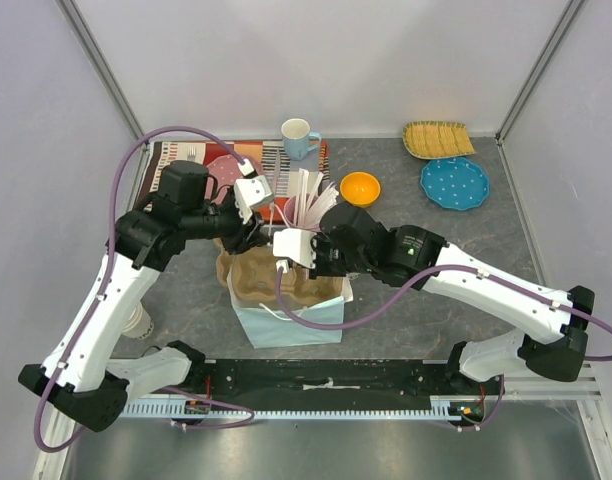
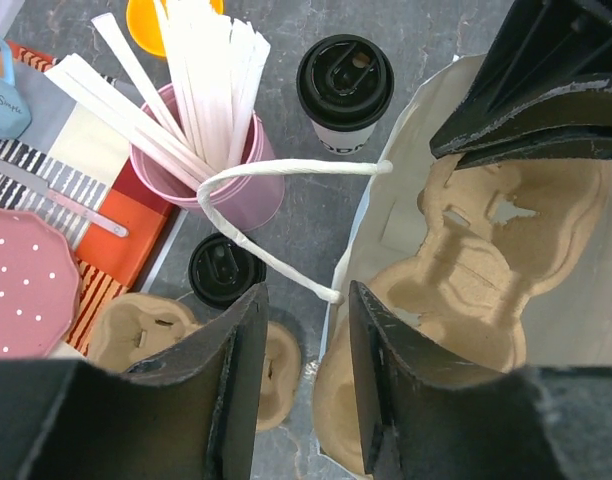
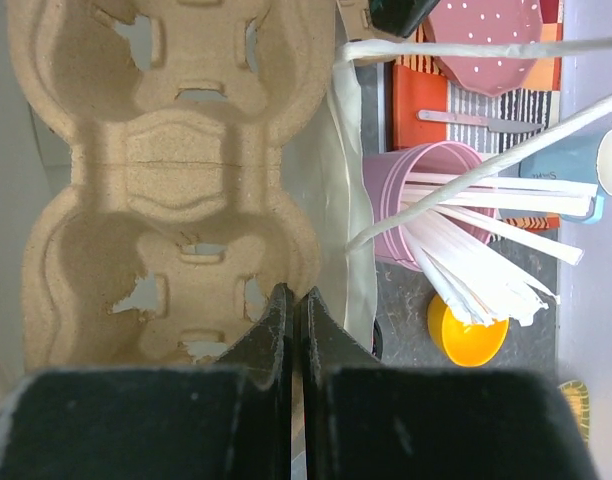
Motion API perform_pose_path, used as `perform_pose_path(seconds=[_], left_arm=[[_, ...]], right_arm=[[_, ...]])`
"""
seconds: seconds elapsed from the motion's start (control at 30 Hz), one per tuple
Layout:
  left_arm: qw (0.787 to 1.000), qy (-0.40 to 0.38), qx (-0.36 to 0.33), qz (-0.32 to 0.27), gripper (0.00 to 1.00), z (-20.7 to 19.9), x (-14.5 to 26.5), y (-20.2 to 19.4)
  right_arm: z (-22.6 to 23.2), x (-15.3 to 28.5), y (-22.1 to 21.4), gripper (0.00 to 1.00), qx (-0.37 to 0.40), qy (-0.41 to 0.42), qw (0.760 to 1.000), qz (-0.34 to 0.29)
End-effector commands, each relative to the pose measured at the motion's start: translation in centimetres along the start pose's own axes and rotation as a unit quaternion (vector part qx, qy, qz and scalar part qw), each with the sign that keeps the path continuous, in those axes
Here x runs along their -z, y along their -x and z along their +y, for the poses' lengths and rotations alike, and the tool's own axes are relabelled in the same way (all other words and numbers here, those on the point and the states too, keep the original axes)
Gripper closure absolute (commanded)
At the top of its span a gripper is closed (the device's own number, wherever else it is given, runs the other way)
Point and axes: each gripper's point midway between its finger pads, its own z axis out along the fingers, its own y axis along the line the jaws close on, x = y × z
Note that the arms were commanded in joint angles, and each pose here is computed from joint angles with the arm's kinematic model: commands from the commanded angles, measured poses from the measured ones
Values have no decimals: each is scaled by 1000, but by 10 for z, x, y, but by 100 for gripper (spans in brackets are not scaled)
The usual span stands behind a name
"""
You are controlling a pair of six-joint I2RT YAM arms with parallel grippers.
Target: Pack the takeout coffee
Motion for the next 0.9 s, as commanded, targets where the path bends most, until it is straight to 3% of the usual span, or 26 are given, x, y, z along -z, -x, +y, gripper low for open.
perform_pose_path(seconds=[0.0,0.17,0.67,0.87], left_arm=[[1000,-10,19,10,54,-6,4,-6],[999,2,-2,48,55,-3,1,-37],[999,32,-8,37,47,10,8,-25],[997,58,24,43,46,16,17,-28]], right_arm=[[0,0,5,100,19,3,1000,-14],[2,-12,-6,100,33,6,999,14],[19,-29,-42,100,48,32,995,79],[24,-28,-44,100,39,38,996,76]])
